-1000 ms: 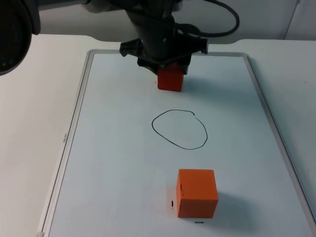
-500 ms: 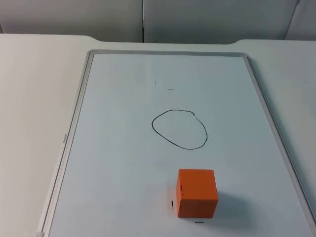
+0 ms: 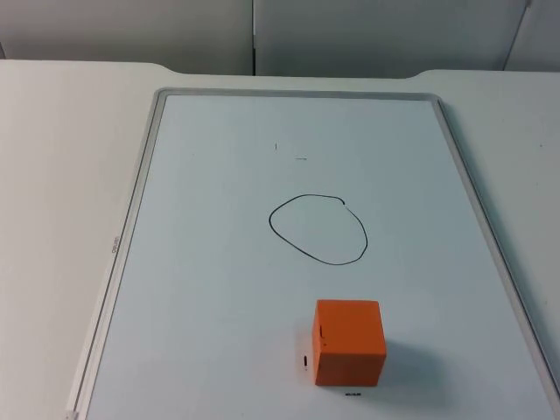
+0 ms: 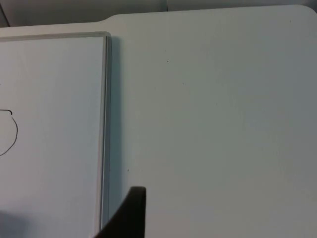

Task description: Pick up one cube with the left hand and another cube with the right hand. First place the cube in the right hand at the target position, then stack the cube in the left hand on top.

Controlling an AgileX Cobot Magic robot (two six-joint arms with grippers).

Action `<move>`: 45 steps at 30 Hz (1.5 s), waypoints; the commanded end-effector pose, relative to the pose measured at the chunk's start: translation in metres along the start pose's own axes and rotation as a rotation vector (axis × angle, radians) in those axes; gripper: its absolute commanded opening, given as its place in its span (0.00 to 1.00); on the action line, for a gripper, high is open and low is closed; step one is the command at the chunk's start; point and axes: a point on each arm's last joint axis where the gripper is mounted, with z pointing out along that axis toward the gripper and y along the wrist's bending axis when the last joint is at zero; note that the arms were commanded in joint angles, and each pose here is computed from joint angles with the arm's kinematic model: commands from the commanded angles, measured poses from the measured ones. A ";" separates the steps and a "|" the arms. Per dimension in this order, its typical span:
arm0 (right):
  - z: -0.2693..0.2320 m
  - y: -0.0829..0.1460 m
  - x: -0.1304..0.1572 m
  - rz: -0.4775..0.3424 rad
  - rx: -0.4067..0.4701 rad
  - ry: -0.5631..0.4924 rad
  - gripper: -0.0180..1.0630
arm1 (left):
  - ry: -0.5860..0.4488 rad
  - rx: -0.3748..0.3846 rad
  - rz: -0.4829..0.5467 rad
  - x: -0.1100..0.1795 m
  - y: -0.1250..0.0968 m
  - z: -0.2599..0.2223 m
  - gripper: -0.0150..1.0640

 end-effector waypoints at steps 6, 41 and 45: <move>0.001 0.001 0.001 -0.005 -0.006 -0.006 0.99 | -0.086 0.007 0.033 0.043 -0.007 -0.032 0.18; 0.001 0.001 0.001 -0.005 -0.007 -0.006 0.98 | 0.045 0.046 -0.035 0.262 -0.026 -0.102 0.18; -0.001 0.008 -0.001 -0.081 -0.091 -0.020 0.94 | 0.042 0.045 -0.035 0.262 -0.026 -0.101 0.18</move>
